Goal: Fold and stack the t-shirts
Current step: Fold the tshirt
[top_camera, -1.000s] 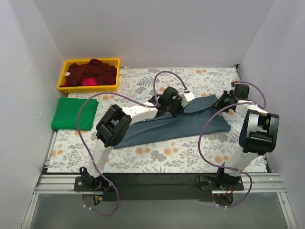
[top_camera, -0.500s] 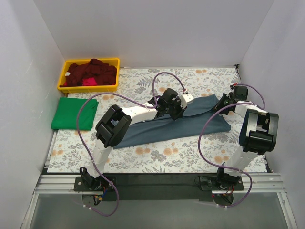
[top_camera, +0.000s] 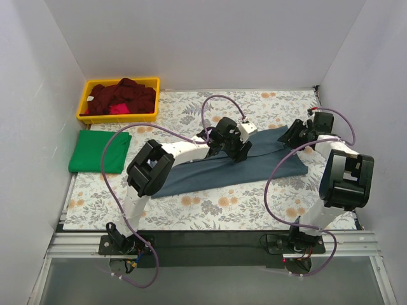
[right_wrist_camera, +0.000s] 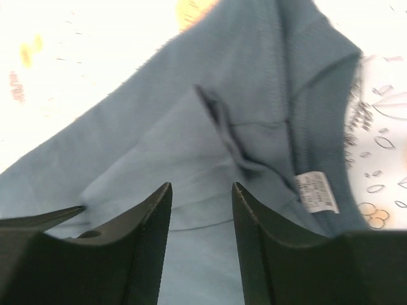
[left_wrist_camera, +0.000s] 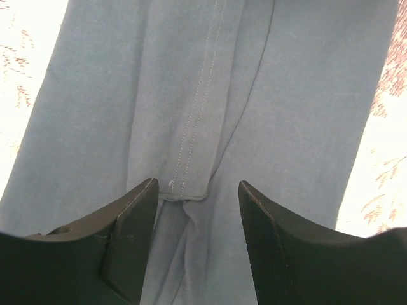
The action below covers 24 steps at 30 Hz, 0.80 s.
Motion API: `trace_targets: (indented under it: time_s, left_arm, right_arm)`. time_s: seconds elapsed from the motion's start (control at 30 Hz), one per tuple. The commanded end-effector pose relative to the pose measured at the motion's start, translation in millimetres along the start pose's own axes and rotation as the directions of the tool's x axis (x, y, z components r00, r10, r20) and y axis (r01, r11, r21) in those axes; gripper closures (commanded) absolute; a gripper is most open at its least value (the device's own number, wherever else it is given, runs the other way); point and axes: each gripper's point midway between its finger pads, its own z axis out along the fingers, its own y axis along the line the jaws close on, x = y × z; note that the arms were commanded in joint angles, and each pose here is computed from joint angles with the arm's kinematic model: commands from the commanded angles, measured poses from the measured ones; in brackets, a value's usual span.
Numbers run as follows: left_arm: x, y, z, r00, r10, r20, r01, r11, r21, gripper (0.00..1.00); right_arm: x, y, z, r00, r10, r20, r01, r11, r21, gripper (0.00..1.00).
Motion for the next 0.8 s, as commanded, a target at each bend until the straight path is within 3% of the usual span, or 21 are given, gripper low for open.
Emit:
trace_targets:
  time_s: [0.0,0.13,0.2,0.5,0.77]
  left_arm:
    - [-70.8,-6.4,-39.7,0.987,-0.035,0.156,0.040,0.999,-0.032,0.48]
    - [-80.0,-8.5,-40.7,0.973,-0.111,0.201,0.118,0.993,-0.023,0.61]
    - [-70.6,-8.8,-32.6,0.972,-0.147,0.184,0.151,0.989,-0.010,0.73]
    - [-10.1,16.2,4.8,0.924,-0.361,0.126,0.363,0.932,0.005,0.98]
    - [33.0,30.3,-1.8,0.898,-0.433,0.081,0.436,0.900,-0.015,0.98]
  right_arm:
    - [-33.5,46.7,-23.1,0.993,-0.047,0.109,0.066,0.983,-0.173,0.49]
    - [-35.0,74.4,-24.0,0.991,-0.013,0.135,0.059,0.937,-0.346,0.50]
    - [-33.2,81.1,-16.4,0.993,0.001,0.119,0.047,0.917,-0.397,0.53]
    - [-20.6,51.4,41.7,0.998,0.027,0.062,-0.002,0.930,-0.367,0.54]
    - [-15.8,10.8,71.8,0.997,0.068,0.036,-0.053,0.946,-0.319,0.54]
